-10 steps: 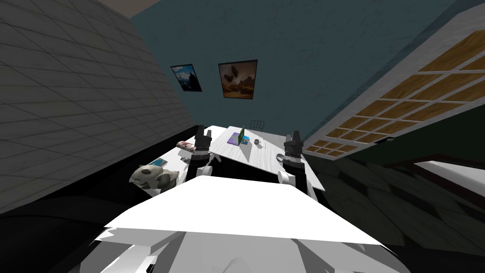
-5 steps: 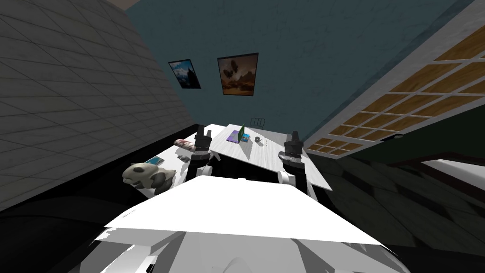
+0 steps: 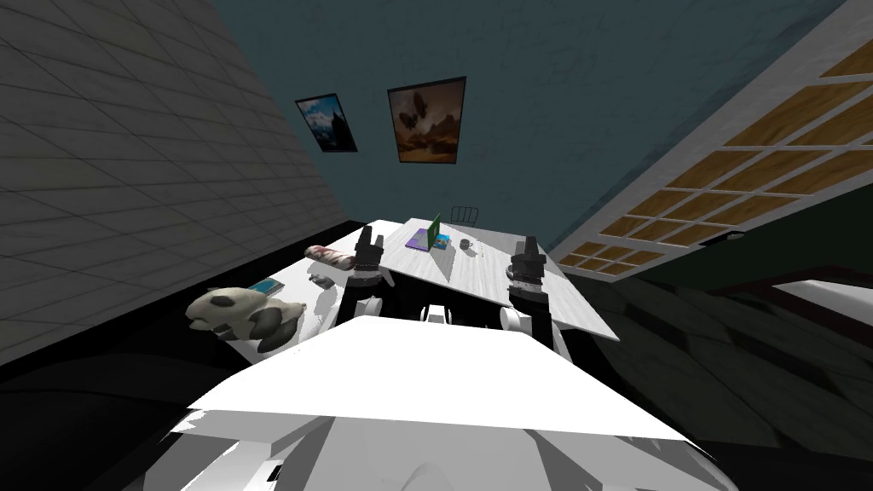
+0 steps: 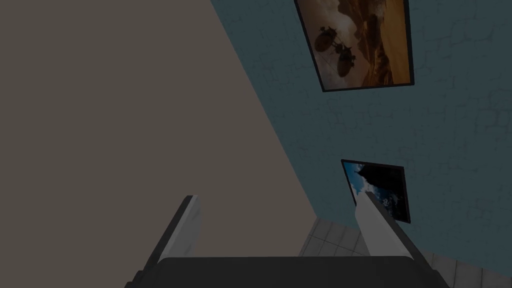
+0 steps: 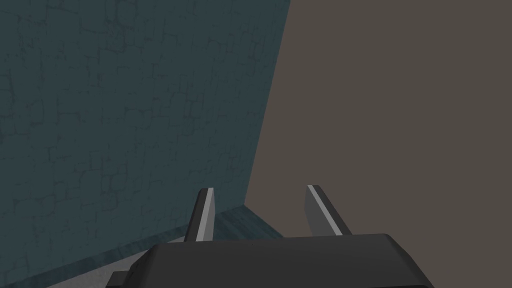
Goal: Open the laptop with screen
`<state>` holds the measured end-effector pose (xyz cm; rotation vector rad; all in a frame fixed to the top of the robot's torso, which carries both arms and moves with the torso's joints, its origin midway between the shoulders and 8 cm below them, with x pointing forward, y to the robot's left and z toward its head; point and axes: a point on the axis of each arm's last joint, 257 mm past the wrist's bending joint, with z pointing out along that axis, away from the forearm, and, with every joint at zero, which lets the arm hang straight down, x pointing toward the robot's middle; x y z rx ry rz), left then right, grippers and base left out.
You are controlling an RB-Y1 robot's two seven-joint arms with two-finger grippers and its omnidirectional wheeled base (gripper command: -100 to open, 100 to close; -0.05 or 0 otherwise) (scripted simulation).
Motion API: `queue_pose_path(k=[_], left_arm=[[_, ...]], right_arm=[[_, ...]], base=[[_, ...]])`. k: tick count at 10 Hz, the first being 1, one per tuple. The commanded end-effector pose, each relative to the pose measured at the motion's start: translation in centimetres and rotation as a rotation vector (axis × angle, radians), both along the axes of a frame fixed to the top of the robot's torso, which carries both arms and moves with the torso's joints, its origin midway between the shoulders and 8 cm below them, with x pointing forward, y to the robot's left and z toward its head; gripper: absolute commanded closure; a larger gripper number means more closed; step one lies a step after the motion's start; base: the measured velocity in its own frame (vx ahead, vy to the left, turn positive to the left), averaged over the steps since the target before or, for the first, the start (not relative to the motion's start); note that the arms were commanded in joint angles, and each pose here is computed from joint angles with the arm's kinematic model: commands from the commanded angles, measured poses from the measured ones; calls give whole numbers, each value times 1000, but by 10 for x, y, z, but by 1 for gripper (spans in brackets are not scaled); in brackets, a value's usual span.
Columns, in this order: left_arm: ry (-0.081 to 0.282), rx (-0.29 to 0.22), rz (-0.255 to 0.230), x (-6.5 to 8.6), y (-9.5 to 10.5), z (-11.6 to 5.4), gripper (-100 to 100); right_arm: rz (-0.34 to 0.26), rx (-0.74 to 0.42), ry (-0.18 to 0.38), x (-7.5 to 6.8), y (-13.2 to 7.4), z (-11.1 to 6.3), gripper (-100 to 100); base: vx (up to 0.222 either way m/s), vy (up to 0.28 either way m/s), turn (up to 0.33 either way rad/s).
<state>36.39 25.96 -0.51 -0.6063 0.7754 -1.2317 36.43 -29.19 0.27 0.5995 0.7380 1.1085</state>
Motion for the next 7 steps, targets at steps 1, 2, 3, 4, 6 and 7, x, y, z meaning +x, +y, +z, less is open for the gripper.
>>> queue_pose_path(k=[1,2,3,4,6,7], left_arm=[[26,39,-14,15,-1,-13,-100],[37,50,-16,21,-2,-20,-100],[48,60,-17,29,-2,-26,-100],[52,70,-18,35,-2,-30,-100],[71,77,-17,45,-1,-41,-100],[74,85,-17,52,-1,-44,-100]], right_arm=[[0,0,0,0,0,0,0],[0,0,0,0,0,0,0],[0,0,0,0,0,0,0],[0,0,0,0,0,0,0],[0,0,0,0,0,0,0],[0,0,0,0,0,0,0]], base=[[10,-6,-34],[11,-5,-38],[14,-3,-44],[16,-5,-57],[9,-5,-19],[12,-7,-58]])
